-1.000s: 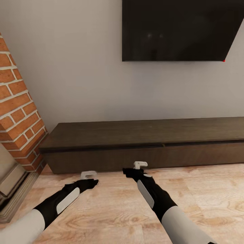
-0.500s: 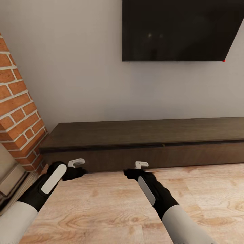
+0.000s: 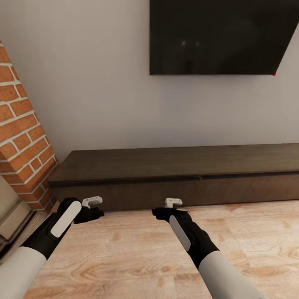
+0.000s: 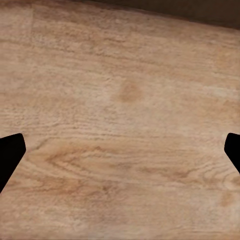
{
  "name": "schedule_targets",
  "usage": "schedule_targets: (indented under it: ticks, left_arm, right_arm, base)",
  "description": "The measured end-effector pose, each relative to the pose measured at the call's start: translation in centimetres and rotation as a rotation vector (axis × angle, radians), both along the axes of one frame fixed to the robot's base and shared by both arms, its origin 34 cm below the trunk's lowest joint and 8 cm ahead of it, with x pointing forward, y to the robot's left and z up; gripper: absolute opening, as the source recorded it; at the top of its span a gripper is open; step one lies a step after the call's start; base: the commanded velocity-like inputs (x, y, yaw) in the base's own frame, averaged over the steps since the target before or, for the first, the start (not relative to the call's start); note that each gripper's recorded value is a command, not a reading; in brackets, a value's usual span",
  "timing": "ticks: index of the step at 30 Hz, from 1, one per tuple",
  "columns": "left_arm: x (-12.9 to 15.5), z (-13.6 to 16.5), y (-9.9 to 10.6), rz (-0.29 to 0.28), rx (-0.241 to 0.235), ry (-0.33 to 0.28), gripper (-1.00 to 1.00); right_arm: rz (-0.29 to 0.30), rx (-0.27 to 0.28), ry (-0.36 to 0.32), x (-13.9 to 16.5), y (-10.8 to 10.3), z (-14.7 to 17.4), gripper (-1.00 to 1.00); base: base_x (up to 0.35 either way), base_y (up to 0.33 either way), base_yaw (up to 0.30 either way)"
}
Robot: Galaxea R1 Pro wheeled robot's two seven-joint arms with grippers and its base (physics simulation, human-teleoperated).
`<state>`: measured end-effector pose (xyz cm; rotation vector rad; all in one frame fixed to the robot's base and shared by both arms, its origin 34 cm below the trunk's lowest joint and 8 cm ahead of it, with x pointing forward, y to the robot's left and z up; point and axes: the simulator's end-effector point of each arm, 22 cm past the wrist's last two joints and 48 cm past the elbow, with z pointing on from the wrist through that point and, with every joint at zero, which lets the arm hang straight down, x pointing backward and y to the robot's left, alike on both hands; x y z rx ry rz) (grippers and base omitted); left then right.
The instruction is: Place each of the two pumpkins and all three candles from the living room inside a cabinet in the living room (use any cabinet), then make sure every cabinet is closed, and position the cauldron so it is next to a table in the living room.
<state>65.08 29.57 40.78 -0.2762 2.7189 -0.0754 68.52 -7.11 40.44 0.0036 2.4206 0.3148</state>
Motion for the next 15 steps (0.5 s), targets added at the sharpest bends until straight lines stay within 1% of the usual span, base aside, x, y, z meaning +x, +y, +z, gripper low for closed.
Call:
schedule_targets:
  ticks: [8,11,15]
  left_arm:
    - [-0.07,-0.09,0.05,-0.002,0.006,0.002,1.00]
    - [-0.07,-0.08,0.05,-0.002,0.006,0.001,1.00]
    - [-0.05,-0.01,0.02,-0.003,0.006,0.000,1.00]
  right_arm:
    - [0.001,0.005,-0.001,0.01,0.17,0.09,1.00]
    - [0.002,0.005,-0.004,0.07,0.19,0.23,1.00]
    - [0.003,0.006,-0.007,0.12,0.16,0.34,1.00]
  base:
    - [-0.016,0.000,-0.009]
    - [-0.113,0.015,-0.137]
    - [-0.165,0.058,-0.225]
